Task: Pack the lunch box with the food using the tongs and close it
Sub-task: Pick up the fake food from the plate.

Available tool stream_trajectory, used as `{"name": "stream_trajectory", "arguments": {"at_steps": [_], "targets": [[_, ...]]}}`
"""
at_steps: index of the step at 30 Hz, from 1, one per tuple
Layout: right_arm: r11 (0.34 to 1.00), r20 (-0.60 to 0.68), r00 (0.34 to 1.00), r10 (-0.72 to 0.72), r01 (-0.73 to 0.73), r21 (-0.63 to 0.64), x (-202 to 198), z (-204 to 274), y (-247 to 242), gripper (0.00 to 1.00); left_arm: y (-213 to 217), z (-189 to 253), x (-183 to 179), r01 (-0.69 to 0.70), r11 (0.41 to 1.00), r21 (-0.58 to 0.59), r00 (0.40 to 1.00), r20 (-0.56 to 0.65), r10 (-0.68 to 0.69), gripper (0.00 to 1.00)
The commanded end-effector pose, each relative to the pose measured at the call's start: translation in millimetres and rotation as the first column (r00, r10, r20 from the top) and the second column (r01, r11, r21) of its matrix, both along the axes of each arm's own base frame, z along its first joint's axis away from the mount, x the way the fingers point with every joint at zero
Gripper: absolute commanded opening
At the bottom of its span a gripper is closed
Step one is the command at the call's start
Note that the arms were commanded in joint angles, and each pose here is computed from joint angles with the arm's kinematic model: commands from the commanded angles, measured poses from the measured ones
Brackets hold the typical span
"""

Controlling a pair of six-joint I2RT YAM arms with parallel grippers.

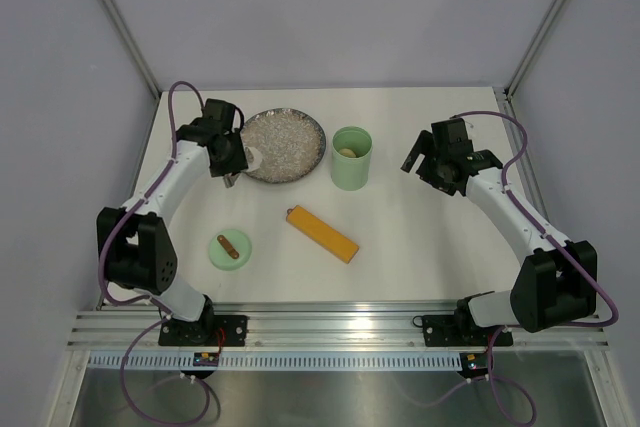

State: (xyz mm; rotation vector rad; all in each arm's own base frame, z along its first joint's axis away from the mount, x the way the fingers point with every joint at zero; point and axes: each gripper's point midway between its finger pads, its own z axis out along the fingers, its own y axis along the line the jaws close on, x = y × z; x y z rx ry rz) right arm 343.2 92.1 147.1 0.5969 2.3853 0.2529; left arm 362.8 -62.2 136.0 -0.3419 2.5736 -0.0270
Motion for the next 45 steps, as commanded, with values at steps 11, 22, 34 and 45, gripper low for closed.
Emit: {"name": "stream_trajectory", "arguments": {"at_steps": [11, 22, 34, 45], "targets": [[1.0, 0.015, 1.0, -0.004, 0.004, 0.006, 3.5, 5.0, -0.3, 0.93, -13.1, 36.0, 14.0, 0.037, 0.996, -0.075, 0.991, 0.129, -0.027, 0.21], [1.0, 0.007, 1.0, -0.001, 0.001, 0.006, 3.9, 2.1, 1.0, 0.93, -18.6, 42.5, 14.5, 0.055, 0.994, -0.1, 0.988, 0.146, -0.04, 0.13], [1.0, 0.008, 1.0, -0.007, 0.007, 0.006, 3.8, 2.1, -0.1, 0.93, -40.8, 80.9, 14.2, 0.137, 0.969, -0.208, 0.968, 0.237, -0.086, 0.0], [1.0, 0.006, 1.0, -0.008, 0.008, 0.002, 1.8, 2.1, -0.9, 0.93, -53.3, 93.8, 12.4, 0.191, 0.946, -0.26, 0.955, 0.271, -0.118, 0.0]]}}
